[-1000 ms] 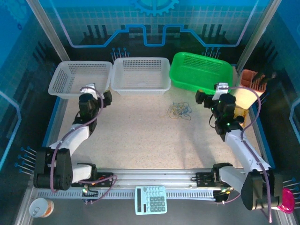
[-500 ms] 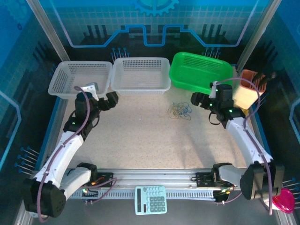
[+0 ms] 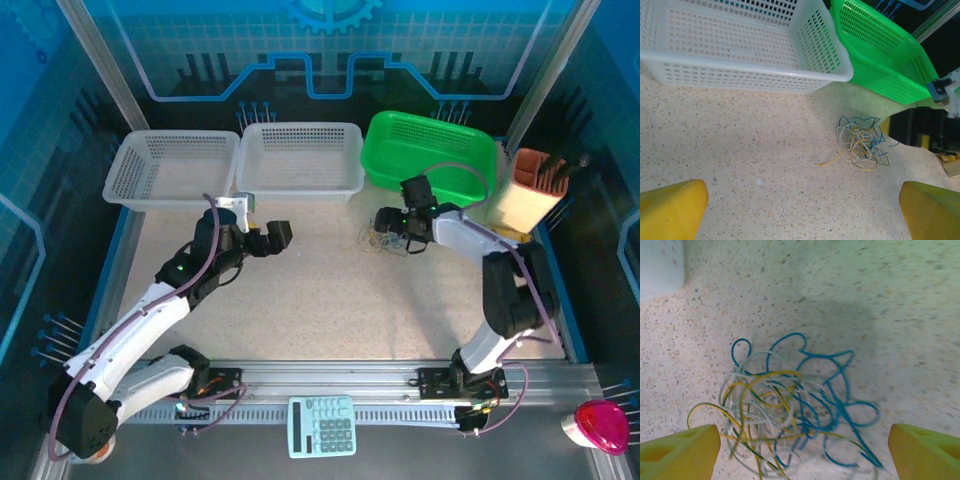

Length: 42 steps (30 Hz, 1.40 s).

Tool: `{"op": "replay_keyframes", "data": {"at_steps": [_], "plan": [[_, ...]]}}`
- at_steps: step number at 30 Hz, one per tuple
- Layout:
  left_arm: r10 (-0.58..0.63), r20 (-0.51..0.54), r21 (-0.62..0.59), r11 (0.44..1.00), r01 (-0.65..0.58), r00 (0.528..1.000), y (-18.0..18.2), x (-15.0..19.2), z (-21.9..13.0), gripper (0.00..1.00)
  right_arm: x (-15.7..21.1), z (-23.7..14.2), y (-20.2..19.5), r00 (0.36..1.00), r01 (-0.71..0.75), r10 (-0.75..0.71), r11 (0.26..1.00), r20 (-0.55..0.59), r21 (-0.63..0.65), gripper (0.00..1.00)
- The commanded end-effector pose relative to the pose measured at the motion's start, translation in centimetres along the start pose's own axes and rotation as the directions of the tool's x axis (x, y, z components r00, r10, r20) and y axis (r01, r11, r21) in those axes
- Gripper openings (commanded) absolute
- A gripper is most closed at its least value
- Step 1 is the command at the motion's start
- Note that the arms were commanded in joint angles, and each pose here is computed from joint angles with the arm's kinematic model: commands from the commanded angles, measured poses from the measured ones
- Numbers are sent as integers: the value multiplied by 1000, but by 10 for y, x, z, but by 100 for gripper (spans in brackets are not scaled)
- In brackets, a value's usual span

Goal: Untangle the cables

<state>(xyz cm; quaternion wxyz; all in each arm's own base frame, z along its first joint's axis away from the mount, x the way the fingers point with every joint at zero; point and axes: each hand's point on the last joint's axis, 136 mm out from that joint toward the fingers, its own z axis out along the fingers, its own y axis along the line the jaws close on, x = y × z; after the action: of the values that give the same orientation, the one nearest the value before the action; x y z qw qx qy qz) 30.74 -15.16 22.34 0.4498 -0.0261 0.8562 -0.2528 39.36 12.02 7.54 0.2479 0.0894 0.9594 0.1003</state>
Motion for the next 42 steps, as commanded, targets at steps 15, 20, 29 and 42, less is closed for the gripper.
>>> {"op": "replay_keyframes", "data": {"at_steps": [15,20,29,42], "plan": [[-3,58,73,997,-1,998,-23,-23,-17,99,125,-25,106,920,352,-382,903,-87,-245,66],[-14,56,64,998,10,998,-20,-21,-18,99,117,-69,113,912,400,-409,879,19,-260,75],[-56,14,82,995,55,998,-19,-8,-13,99,39,-41,64,967,254,-254,958,15,-135,79],[-104,-24,156,982,107,994,-33,-3,-13,99,83,7,124,941,246,-309,904,-138,-350,75]]}}
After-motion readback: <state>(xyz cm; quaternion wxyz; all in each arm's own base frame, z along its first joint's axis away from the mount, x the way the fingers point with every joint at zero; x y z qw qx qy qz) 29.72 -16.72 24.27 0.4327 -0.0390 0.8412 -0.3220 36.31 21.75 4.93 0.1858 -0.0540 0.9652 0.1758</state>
